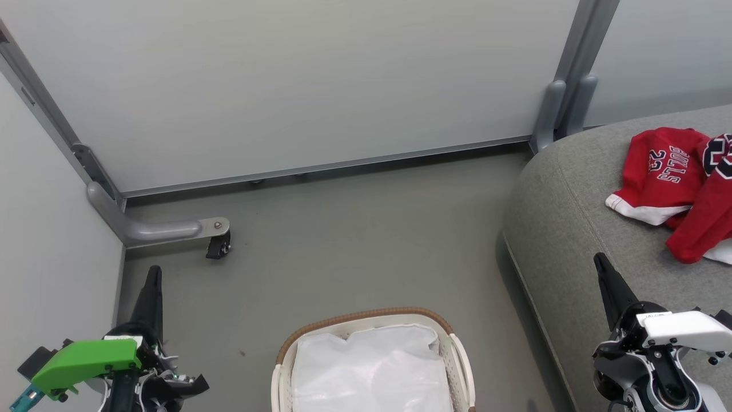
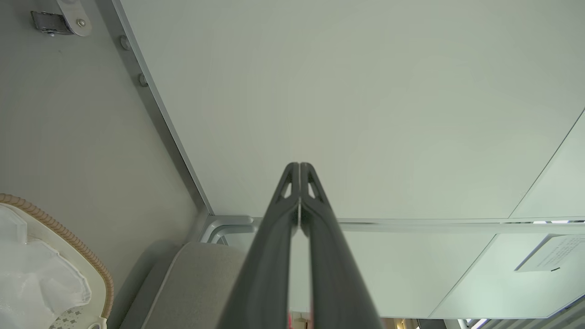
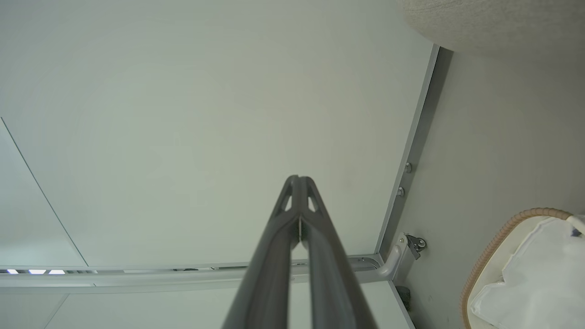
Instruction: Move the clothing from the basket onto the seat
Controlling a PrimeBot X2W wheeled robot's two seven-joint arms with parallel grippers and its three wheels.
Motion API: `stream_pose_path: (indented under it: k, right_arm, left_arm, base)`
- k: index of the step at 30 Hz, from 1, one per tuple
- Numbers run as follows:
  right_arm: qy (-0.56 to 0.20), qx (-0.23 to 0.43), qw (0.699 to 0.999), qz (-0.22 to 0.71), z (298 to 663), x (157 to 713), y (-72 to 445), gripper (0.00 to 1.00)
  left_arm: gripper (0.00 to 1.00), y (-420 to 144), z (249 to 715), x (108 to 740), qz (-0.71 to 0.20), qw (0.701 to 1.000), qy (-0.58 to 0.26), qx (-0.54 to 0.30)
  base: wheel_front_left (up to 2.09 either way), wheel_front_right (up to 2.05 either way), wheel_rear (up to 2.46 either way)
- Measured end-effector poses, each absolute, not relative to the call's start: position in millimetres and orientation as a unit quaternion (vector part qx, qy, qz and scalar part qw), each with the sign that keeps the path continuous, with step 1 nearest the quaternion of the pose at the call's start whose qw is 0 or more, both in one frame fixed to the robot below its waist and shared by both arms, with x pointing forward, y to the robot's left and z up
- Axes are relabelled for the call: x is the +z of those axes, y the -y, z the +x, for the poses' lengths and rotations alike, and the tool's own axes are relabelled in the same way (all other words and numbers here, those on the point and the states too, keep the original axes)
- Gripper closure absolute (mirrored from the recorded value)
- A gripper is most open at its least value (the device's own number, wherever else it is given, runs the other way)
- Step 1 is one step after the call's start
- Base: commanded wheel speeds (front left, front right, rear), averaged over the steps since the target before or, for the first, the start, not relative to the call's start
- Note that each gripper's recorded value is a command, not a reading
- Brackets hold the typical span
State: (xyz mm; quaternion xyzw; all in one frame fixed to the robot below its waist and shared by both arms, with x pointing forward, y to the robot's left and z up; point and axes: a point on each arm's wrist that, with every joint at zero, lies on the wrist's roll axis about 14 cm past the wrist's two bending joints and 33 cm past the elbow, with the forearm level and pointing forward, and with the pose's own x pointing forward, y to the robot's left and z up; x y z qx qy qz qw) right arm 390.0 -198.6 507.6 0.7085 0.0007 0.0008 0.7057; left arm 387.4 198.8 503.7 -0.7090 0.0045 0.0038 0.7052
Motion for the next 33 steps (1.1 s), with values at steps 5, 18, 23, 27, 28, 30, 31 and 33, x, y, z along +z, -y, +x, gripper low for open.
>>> stream_pose_path:
  k: [5,18,23,27,28,30,31,33]
  right_arm:
    - [0.0,0.001,0.705,0.709,390.0,507.9,198.8,1.0]
    - [0.0,0.001,0.705,0.709,390.0,507.8,198.9,1.0]
    - [0.0,0.001,0.705,0.709,390.0,507.8,198.9,1.0]
    - [0.0,0.001,0.705,0.709,390.0,507.9,198.9,1.0]
    - [0.0,0.001,0.705,0.709,390.0,507.9,198.9,1.0]
    - [0.0,0.001,0.705,0.709,390.0,507.9,198.9,1.0]
    - [0.0,0.001,0.705,0.709,390.0,507.9,198.9,1.0]
    - [0.0,0.001,0.705,0.709,390.0,507.9,198.9,1.0]
  left_arm:
    - [1.0,-198.9,387.6,504.3,-0.709,0.705,-0.004,0.003]
    - [1.0,-199.0,387.6,504.3,-0.709,0.705,-0.004,0.003]
    - [1.0,-199.0,387.6,504.4,-0.709,0.705,-0.004,0.003]
    - [1.0,-199.0,387.6,504.2,-0.709,0.705,-0.004,0.003]
    - [1.0,-198.9,387.6,504.4,-0.709,0.705,-0.004,0.003]
    - [1.0,-198.9,387.6,504.5,-0.709,0.705,-0.004,0.003]
    - [1.0,-199.0,387.6,504.4,-0.709,0.705,-0.004,0.003]
    - [1.0,-199.0,387.6,504.4,-0.709,0.705,-0.004,0.003]
  base:
    - [0.0,0.0,0.0]
    - [0.0,0.0,0.0]
    - [0.0,0.0,0.0]
    - [0.0,0.0,0.0]
    - [0.0,0.0,0.0]
    - [0.0,0.0,0.0]
    - [0.0,0.0,0.0]
    - [0.0,0.0,0.0]
